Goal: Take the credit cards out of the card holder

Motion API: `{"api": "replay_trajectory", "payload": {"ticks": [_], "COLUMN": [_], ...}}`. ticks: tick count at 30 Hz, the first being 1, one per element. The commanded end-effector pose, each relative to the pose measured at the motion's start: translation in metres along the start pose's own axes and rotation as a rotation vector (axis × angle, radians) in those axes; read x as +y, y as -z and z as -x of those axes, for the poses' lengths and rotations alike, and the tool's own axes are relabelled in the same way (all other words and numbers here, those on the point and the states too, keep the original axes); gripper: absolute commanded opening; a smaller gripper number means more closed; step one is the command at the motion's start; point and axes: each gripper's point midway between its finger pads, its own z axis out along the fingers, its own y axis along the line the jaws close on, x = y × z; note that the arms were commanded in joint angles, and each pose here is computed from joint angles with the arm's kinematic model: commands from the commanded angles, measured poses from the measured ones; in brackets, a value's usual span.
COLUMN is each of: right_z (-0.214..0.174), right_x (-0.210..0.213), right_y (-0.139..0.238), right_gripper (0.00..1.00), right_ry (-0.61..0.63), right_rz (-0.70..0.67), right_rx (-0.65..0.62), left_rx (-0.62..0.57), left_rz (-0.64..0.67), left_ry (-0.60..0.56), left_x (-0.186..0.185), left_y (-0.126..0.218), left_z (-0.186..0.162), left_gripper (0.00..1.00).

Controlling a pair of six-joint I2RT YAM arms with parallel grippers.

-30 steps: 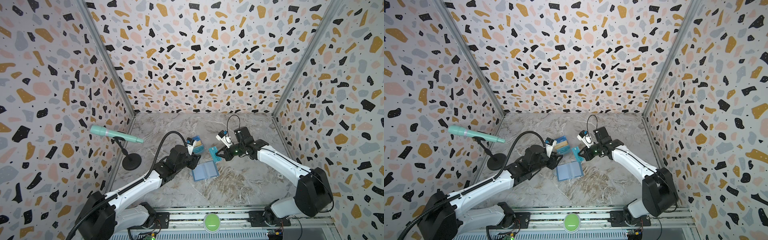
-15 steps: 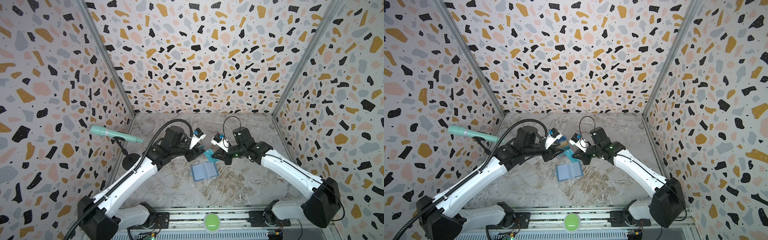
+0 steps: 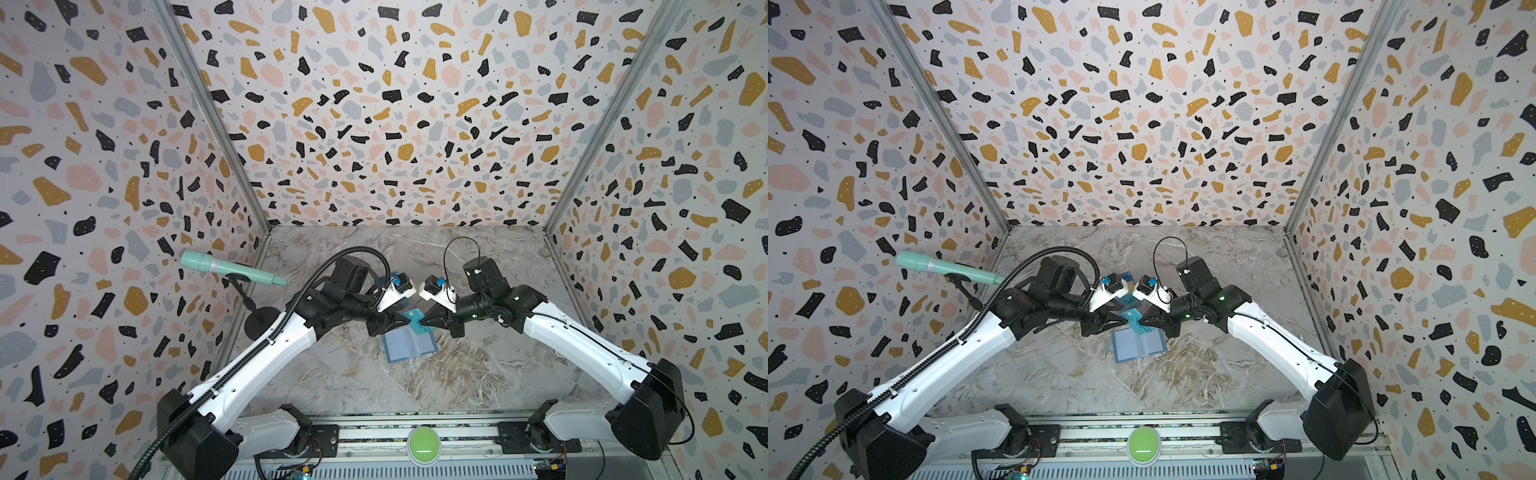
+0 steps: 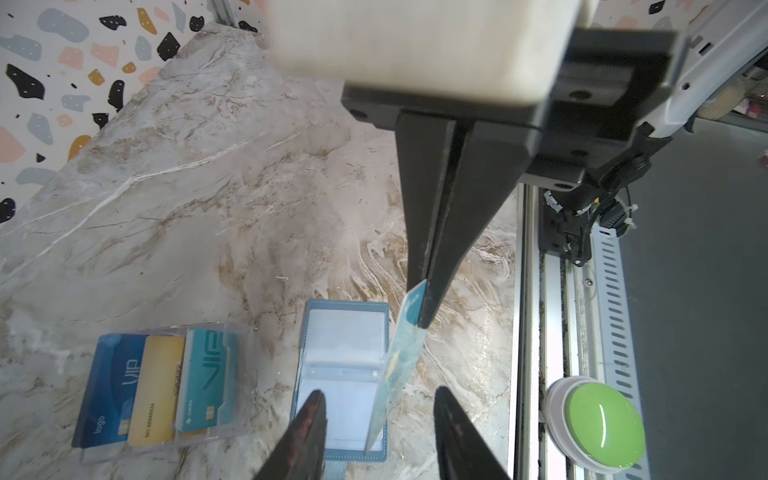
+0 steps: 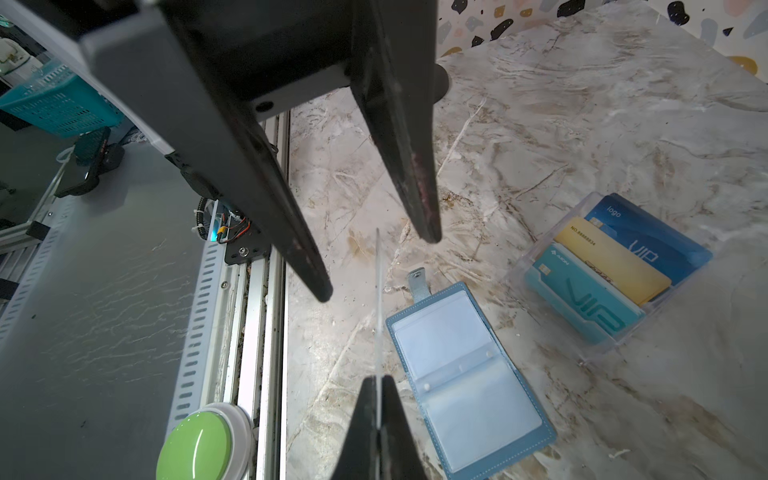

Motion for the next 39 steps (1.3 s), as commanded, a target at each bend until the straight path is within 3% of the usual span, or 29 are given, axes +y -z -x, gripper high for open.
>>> {"api": "replay_trajectory", "payload": {"ticks": [1,5,12,31,33,34,36,39], "right_z": [0.017,0.022,0.02,0.012,0.013,0.015,0.016,0.02], "right_x": [0.01,0.011,0.01,0.005,0.0,-0.002,-0.008,-0.011], "right_y": [0.01,0.012,0.008,0.004,0.005,0.007,0.014,0.031], "right_gripper": [0.0,0.0,0.0,0.0,0.13,0.33,0.6,0.75], "right_ry": [0.062,0.078,0.079,0.067,0.058,0.052,0.029,0.015], "right_rz": [0.016,0.022,0.028,0.017,-0.007,-0.019,-0.047,-0.067], "right_rx": [-0.027,-0.031,-0.027,0.003,-0.002,-0.014,-0.048,-0.143], "left_rx": [-0.063,-0.087,-0.108,-0.134,-0.151,-0.161,-0.182,-0.238], "left_rz": [-0.053,-0.121,-0.176,-0.166,-0.156,-0.145,-0.128,-0.127], "left_ry": [-0.039,-0.027,-0.019,-0.008,0.008,0.02,0.043,0.078], "left_x": [-0.007,-0.015,-0.018,-0.012,-0.009,-0.006,0.0,0.006], "left_y": [0.005,-0.001,-0.006,-0.004,-0.003,-0.003,-0.002,0.002], "left_z": [0.019,0.02,0.025,0.025,0.027,0.028,0.03,0.035], "left_gripper": [0.38,0.34,0.18,0.0,0.0,0.0,0.0,0.0]}}
